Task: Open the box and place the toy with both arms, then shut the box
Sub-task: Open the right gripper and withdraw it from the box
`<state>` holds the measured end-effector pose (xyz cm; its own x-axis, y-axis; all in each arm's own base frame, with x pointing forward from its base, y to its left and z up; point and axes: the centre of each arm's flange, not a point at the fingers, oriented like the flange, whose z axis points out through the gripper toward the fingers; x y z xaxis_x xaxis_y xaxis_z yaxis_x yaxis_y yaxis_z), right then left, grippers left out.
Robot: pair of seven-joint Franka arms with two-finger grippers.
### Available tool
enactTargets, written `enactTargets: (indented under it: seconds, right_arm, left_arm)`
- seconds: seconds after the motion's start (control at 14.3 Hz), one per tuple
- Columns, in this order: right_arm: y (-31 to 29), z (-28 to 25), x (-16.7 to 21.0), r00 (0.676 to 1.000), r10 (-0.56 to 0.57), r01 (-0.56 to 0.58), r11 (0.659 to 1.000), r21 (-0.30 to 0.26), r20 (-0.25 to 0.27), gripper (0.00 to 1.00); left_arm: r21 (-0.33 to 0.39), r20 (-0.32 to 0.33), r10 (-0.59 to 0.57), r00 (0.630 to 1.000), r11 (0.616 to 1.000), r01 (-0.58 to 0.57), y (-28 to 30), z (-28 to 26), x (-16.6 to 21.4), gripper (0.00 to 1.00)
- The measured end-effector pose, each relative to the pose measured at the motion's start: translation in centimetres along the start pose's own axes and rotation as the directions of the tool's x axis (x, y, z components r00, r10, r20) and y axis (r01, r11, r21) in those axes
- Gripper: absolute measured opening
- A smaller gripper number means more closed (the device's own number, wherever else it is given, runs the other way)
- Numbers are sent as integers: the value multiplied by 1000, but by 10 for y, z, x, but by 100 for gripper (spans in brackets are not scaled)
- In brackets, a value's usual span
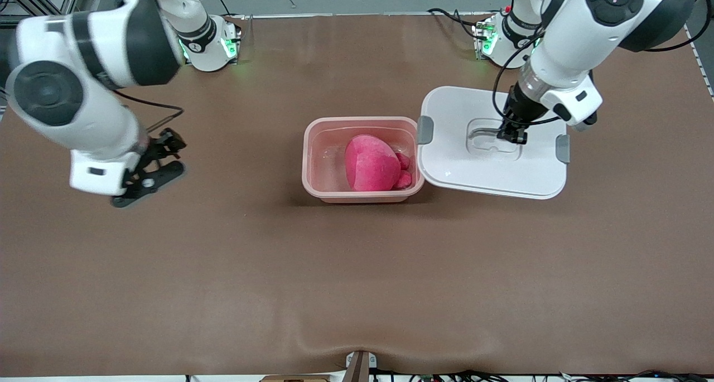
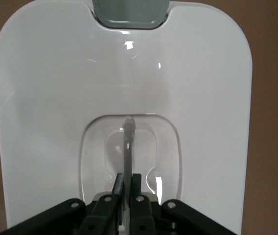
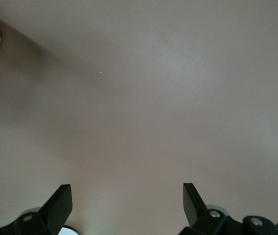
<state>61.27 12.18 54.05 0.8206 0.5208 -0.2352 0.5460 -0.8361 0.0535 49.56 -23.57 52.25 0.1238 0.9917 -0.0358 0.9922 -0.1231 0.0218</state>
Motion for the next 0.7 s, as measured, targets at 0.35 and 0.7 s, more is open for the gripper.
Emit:
enactTargets:
  seconds: [0.35, 0.7]
  right_arm:
    - [82, 17, -42, 989, 149, -149, 983, 106, 5, 100]
    - [94, 14, -66, 971, 238, -237, 964, 125, 9, 100]
  left_arm:
    - [8, 16, -64, 998, 998, 64, 6, 8, -52, 7]
    - [-2, -9, -120, 993, 993, 120, 1, 29, -120, 7]
